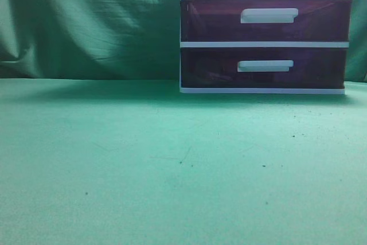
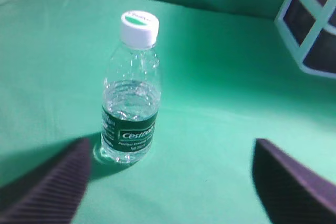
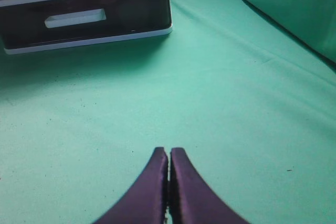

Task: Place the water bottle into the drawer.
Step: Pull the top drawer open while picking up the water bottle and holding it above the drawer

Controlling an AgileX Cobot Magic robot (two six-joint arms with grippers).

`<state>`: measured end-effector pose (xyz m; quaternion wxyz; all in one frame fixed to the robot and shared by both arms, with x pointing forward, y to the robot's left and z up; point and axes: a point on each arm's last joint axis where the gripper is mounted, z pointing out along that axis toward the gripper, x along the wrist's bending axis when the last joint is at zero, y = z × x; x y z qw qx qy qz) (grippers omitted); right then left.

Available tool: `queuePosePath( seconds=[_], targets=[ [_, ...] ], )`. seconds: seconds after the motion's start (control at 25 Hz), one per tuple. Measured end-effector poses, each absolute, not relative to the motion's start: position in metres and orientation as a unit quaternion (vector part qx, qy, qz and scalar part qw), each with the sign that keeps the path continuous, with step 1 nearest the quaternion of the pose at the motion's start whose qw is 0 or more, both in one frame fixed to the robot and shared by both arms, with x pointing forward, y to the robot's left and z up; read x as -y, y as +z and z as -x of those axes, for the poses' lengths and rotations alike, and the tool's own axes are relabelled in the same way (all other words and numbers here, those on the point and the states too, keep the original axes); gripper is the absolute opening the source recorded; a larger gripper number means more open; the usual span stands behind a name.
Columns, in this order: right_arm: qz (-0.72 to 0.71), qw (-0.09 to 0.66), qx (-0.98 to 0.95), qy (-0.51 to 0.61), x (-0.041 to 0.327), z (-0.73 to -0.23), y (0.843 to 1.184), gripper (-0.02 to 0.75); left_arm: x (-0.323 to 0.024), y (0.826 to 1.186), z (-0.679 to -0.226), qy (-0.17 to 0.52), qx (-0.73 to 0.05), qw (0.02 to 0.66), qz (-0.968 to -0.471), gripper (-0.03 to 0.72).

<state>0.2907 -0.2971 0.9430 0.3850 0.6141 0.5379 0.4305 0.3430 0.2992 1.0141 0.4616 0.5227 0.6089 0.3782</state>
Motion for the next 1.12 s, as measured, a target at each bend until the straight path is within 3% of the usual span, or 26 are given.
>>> queuePosePath(
  seconds=[0.12,0.8,1.12],
  targets=[
    [-0.614,0.385,-0.538,0.430,0.297,-0.291,0.943,0.000,-0.299,1.010,-0.353,0.372,-0.616,0.452,-0.527,0.648],
    [-0.614,0.385,-0.538,0.430,0.297,-0.291,0.943,0.000,-0.300,0.961,-0.459,0.354,-0.637,0.395,-0.560,0.636],
    [-0.614,0.385,-0.538,0.430,0.297,-0.291,0.943,0.000,-0.306,0.942,-0.489,0.381,-0.648,0.399,-0.525,0.636]
  ],
)
